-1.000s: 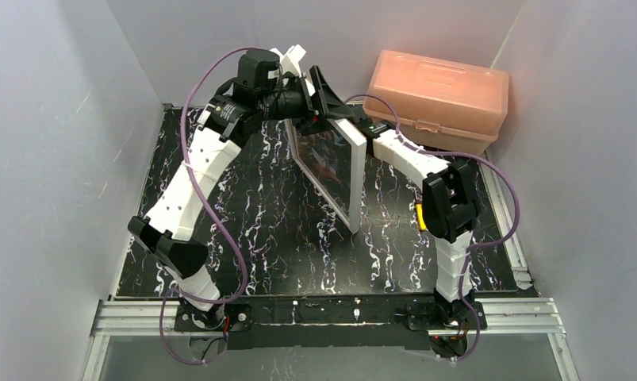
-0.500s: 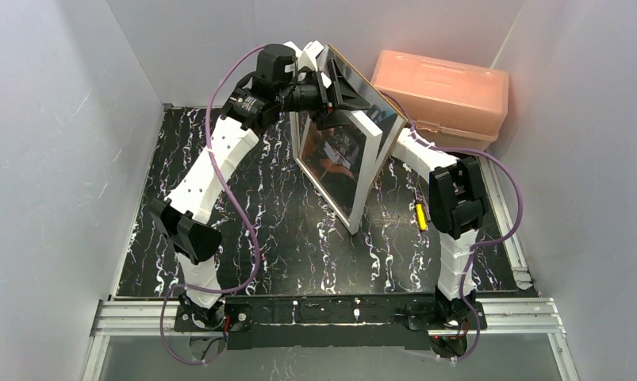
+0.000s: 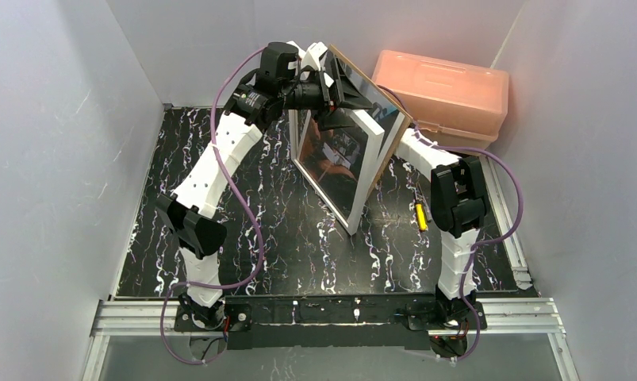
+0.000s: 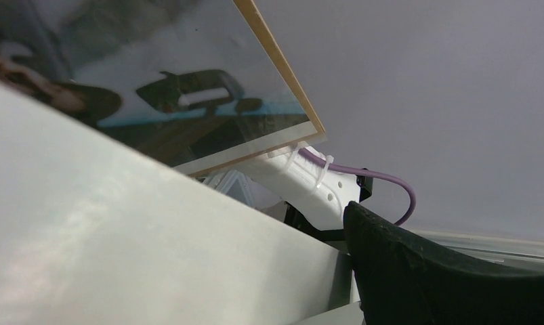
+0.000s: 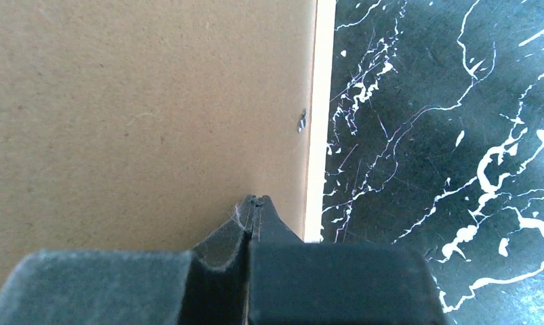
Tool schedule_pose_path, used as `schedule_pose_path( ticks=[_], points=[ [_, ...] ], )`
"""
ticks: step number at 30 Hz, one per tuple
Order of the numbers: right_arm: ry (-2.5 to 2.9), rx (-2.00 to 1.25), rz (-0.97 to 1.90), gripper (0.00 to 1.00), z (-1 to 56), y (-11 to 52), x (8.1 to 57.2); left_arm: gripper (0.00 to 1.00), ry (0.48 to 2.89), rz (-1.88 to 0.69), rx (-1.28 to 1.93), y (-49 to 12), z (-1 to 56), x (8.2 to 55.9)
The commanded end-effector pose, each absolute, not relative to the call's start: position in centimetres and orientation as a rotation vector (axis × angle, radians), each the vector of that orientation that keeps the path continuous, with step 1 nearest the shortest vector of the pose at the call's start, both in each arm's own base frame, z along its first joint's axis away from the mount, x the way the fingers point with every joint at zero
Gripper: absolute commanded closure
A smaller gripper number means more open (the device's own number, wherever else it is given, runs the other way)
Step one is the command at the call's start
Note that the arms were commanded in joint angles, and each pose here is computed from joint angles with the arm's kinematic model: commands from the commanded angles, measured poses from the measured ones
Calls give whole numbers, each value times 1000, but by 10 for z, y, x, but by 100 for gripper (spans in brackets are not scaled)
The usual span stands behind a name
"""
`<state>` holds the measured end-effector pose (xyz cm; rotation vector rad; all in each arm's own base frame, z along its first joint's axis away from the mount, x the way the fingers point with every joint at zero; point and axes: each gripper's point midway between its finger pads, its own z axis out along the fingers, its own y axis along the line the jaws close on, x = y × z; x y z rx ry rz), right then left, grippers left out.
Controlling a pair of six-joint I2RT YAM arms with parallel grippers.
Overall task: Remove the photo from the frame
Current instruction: Turn over the photo frame at the center of the board.
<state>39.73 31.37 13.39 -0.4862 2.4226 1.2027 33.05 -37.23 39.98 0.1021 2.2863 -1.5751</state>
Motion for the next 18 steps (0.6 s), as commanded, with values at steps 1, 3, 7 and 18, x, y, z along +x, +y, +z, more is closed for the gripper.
schedule_pose_path(
  ticks=[1, 3, 7, 18],
  points=[
    [2348, -547, 1289, 99, 147, 323, 391, 17, 2717, -1318, -16, -359, 282, 323],
    [2344, -554, 1274, 99, 151, 321, 389, 16, 2728, -1327, -24, -362, 279, 324],
    [2341, -549, 1237, 99, 157, 319, 388, 10, 2726, -1331, -29, -368, 277, 330],
    [2354, -559, 1105, 99, 167, 314, 390, 1, 2437, -1560, -60, -386, 361, 351]
  ],
)
